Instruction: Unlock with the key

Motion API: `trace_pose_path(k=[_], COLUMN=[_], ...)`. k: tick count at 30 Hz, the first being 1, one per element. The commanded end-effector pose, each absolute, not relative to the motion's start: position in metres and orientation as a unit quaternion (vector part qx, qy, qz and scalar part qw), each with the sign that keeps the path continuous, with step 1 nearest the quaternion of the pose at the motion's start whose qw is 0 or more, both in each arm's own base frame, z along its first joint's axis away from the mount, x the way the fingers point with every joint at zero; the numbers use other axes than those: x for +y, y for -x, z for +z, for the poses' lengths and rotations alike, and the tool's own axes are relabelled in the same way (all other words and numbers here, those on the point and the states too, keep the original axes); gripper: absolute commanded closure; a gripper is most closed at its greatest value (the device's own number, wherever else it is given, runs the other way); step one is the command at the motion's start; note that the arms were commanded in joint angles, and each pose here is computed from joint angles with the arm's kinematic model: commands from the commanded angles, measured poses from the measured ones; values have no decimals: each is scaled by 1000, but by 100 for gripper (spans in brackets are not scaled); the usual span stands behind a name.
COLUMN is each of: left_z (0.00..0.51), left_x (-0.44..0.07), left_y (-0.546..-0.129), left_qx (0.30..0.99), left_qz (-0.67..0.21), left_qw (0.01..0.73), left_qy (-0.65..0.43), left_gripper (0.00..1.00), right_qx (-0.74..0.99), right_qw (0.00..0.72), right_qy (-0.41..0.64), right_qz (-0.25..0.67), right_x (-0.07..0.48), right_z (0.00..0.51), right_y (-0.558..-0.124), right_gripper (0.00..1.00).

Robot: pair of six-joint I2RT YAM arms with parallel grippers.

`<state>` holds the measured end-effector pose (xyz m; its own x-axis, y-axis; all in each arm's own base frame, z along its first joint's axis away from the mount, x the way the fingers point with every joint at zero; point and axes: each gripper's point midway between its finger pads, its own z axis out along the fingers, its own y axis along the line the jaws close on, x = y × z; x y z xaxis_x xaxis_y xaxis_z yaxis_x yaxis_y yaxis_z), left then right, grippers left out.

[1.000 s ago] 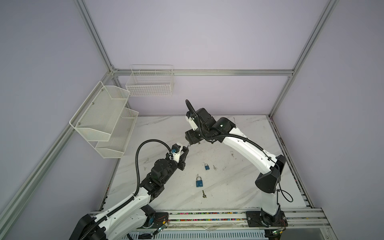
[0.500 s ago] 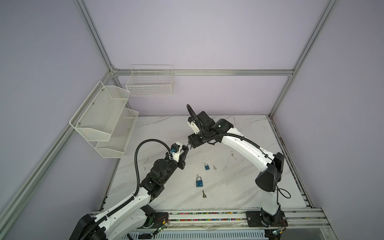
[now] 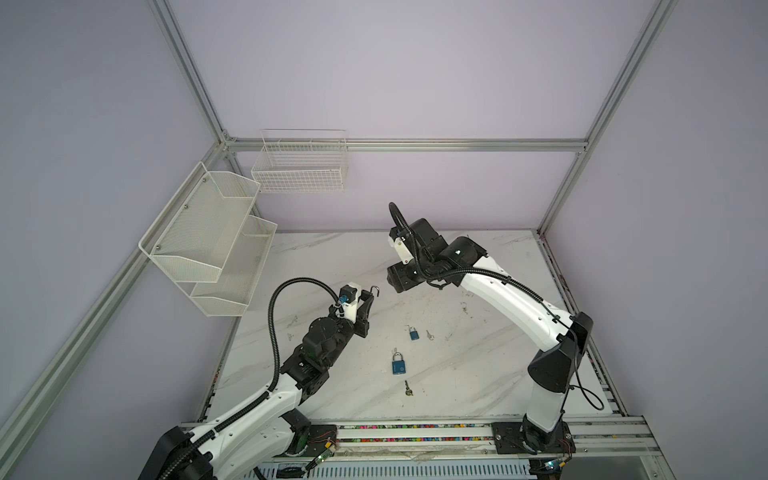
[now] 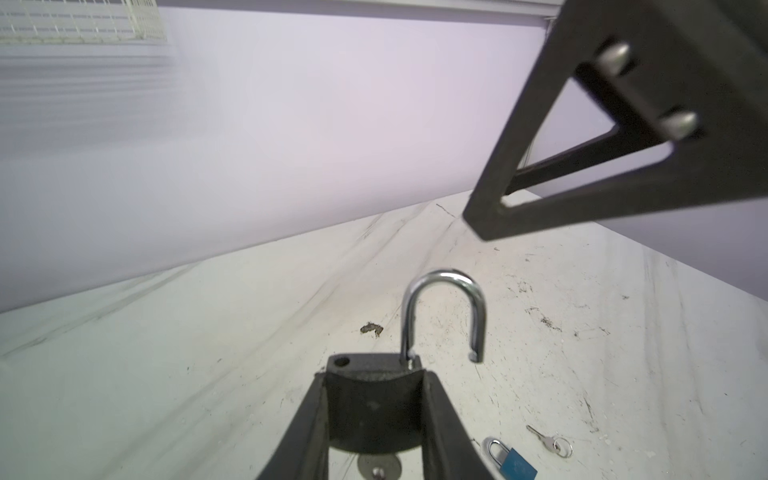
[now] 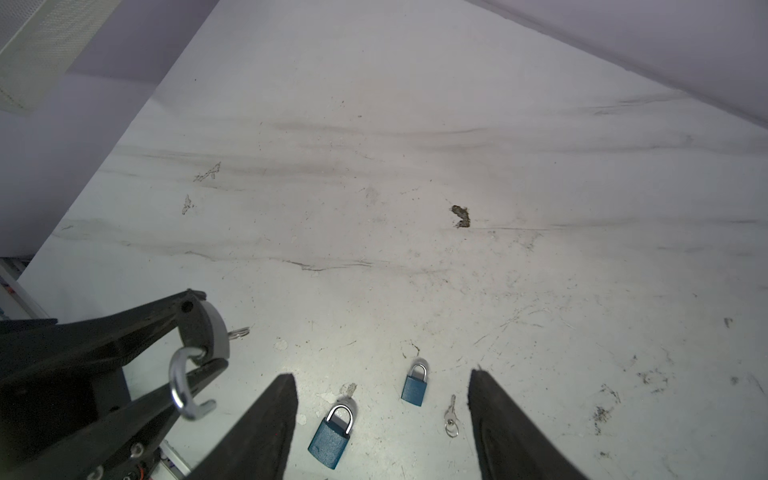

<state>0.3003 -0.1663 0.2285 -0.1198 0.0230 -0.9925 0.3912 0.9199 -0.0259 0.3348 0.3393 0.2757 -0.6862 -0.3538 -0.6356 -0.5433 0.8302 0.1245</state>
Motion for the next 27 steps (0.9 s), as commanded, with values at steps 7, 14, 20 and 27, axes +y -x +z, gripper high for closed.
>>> trace_pose_path(k=[7,14,20,27], left_z=[218,175,127,89], left_x=[-167,-176,-172,-171], left_y=[-328,-352,-369,-381], left_qx=[847,912,949,966], left_qz=[-127,-80,-6,19], left_qw=[515,403,314,256], left_qy=[-31,10,26,37], left_gripper=[100,100,100,100], right_qx=[907,911,919,926], right_qw=[342,329,308,293], right_qy=[140,77,59,57], right_qz=[201,237,238,230], right_x=[301,276,262,258], right_z=[262,225,196,175], right_y=[-343,-344,-337,-331], right_gripper=[28,27,28,27])
